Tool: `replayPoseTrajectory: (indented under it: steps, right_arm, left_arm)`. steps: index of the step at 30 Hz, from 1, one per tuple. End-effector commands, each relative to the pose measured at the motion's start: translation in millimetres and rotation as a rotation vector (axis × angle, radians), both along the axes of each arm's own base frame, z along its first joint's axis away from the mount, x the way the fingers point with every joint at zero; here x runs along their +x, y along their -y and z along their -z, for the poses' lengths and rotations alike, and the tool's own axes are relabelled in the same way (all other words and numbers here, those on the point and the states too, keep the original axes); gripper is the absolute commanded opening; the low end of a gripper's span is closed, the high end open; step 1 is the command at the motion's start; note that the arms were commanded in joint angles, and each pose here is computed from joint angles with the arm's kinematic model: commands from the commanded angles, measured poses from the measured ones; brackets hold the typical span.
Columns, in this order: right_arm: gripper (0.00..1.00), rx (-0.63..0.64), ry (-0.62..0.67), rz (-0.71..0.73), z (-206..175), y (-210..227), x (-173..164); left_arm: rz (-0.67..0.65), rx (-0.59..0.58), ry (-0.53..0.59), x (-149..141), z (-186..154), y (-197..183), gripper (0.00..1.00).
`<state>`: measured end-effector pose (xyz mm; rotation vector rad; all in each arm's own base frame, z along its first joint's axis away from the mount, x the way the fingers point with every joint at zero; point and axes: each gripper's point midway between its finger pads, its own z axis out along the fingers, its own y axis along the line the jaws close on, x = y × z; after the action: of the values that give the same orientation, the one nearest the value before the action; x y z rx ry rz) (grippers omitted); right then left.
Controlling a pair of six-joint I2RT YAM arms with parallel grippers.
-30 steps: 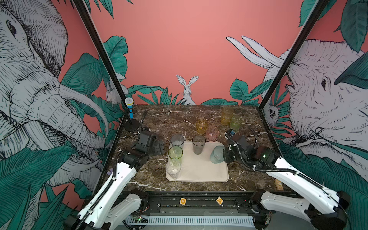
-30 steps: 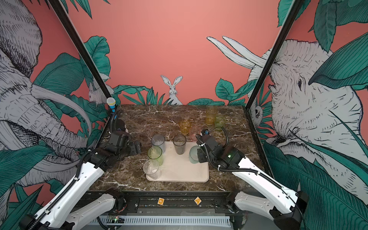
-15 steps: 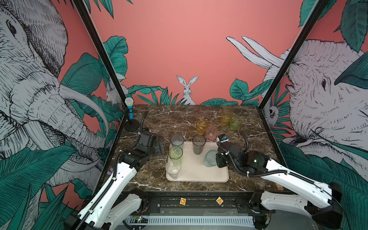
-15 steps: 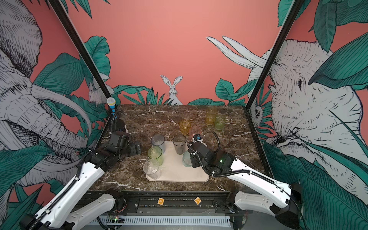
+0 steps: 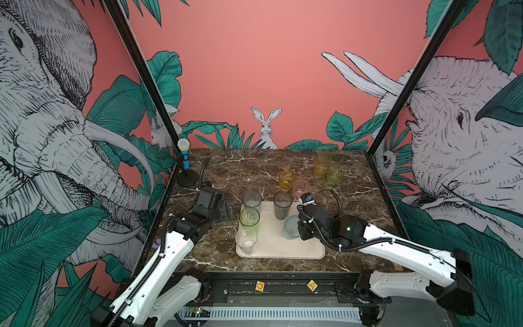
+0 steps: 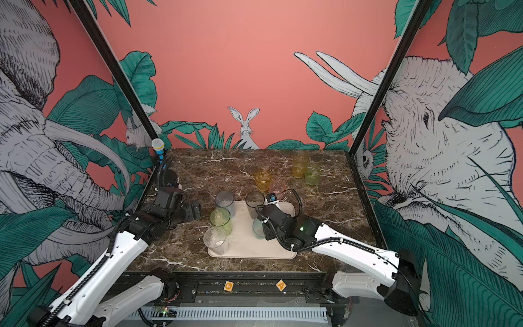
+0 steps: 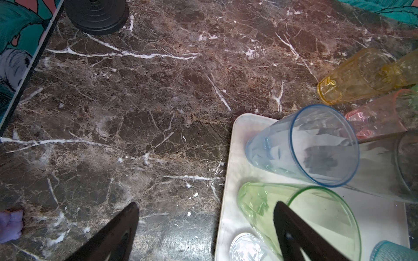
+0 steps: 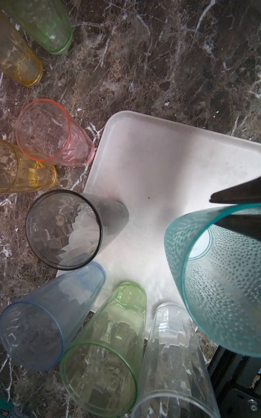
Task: Place the glasses into the tray
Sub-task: Place the glass on the tray.
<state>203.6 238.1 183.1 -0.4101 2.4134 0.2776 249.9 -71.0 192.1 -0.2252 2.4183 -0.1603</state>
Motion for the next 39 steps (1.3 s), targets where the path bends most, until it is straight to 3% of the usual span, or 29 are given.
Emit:
replayPoseTrajectory:
  steps: [1,39]
  right_arm:
    - [0.00,0.034,0.023,0.016,0.5,-8.7,3.2]
    - [0.00,-0.066,-0.017,0.023,29.9,-32.8,15.0]
  left_arm:
    - [-0.021,0.007,-0.013,-5.5,3.5,-6.0,0.94]
    - [-0.019,0.007,-0.025,-4.9,11.3,-4.8,0.94]
